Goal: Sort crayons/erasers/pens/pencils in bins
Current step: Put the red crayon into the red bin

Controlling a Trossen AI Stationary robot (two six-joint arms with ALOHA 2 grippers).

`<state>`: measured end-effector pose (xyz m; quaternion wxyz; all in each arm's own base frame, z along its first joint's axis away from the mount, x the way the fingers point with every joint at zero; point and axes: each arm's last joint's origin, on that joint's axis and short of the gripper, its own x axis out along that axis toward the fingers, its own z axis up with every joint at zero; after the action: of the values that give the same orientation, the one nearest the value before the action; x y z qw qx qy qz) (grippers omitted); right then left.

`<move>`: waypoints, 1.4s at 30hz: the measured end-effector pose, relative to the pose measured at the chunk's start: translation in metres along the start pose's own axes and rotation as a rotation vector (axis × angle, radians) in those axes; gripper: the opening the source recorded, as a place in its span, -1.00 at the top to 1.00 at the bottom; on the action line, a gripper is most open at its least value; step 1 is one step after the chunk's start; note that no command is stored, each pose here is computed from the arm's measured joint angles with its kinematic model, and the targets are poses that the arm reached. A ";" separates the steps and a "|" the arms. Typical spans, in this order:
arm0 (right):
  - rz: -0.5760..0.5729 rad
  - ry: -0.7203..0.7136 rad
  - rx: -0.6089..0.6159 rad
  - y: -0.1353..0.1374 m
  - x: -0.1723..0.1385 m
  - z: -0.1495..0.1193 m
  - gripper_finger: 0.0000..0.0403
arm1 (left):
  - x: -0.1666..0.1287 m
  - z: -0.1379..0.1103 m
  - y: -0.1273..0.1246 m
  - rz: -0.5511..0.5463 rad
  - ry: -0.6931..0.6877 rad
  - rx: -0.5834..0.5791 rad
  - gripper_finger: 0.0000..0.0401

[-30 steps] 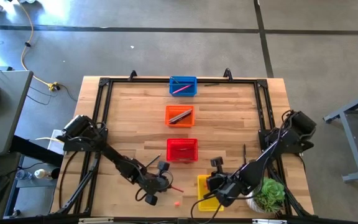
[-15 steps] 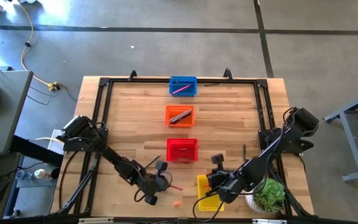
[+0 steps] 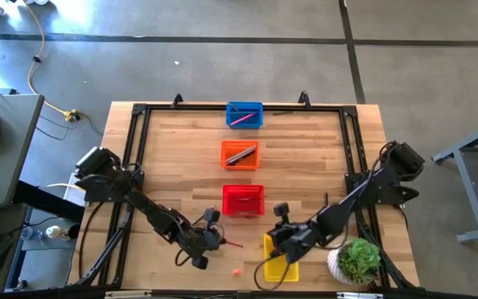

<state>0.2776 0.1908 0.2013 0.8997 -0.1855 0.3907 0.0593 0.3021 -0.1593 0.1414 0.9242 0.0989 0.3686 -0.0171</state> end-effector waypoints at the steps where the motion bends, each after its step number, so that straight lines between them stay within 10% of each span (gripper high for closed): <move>1: 0.011 -0.015 0.004 -0.003 0.006 -0.004 1.00 | -0.005 0.000 0.002 0.006 -0.013 -0.010 1.00; 15: -0.044 -0.266 0.052 -0.056 -0.033 -0.016 1.00 | -0.045 0.003 0.045 0.141 -0.155 -0.112 1.00; 42: -0.149 -0.268 0.064 -0.100 -0.054 -0.020 1.00 | 0.037 0.015 0.147 0.164 0.042 -0.245 0.98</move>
<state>0.2521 0.0930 0.2568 0.9511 -0.1757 0.2541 0.0040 0.3541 -0.0163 0.1517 0.9196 0.0158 0.3780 0.1056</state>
